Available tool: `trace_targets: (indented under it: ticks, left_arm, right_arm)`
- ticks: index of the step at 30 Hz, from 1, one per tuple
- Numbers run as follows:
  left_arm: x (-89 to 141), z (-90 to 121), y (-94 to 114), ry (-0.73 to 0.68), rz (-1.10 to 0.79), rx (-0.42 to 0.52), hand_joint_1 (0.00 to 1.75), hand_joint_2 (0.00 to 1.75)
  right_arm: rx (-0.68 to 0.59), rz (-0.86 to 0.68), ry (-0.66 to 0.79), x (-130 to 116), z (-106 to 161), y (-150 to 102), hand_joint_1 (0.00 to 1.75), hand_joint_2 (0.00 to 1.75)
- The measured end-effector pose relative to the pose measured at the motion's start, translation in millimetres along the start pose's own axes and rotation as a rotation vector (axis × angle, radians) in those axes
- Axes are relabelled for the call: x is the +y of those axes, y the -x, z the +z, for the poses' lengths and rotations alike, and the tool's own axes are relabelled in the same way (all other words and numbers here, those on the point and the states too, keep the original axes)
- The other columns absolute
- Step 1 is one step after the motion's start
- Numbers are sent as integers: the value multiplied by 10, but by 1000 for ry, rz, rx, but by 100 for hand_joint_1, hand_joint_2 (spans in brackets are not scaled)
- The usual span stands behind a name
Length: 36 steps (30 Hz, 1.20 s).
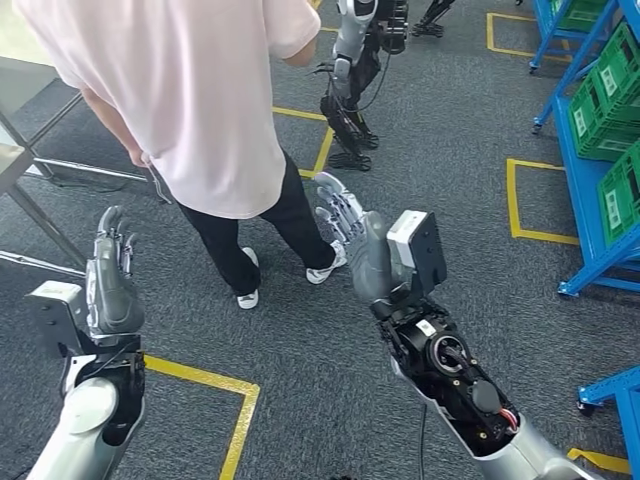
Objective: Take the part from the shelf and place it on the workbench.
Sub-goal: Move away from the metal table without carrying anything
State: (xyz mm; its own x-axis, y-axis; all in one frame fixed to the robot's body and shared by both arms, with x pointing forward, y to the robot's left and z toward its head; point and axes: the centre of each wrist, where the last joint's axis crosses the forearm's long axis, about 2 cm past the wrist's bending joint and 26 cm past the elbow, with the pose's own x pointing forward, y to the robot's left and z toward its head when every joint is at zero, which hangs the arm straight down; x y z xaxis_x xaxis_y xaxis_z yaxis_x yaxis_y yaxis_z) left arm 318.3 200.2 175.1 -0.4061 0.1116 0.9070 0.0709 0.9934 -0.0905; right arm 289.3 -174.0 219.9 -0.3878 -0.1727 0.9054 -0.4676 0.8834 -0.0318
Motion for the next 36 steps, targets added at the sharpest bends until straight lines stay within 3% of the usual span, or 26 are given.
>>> trace_targets:
  ticks: [36]
  left_arm:
    - [33, -49, -25, -6, -5, -8, 0, 0]
  right_arm:
    - [-11, -3, -8, 40, -30, -31, 0, 0]
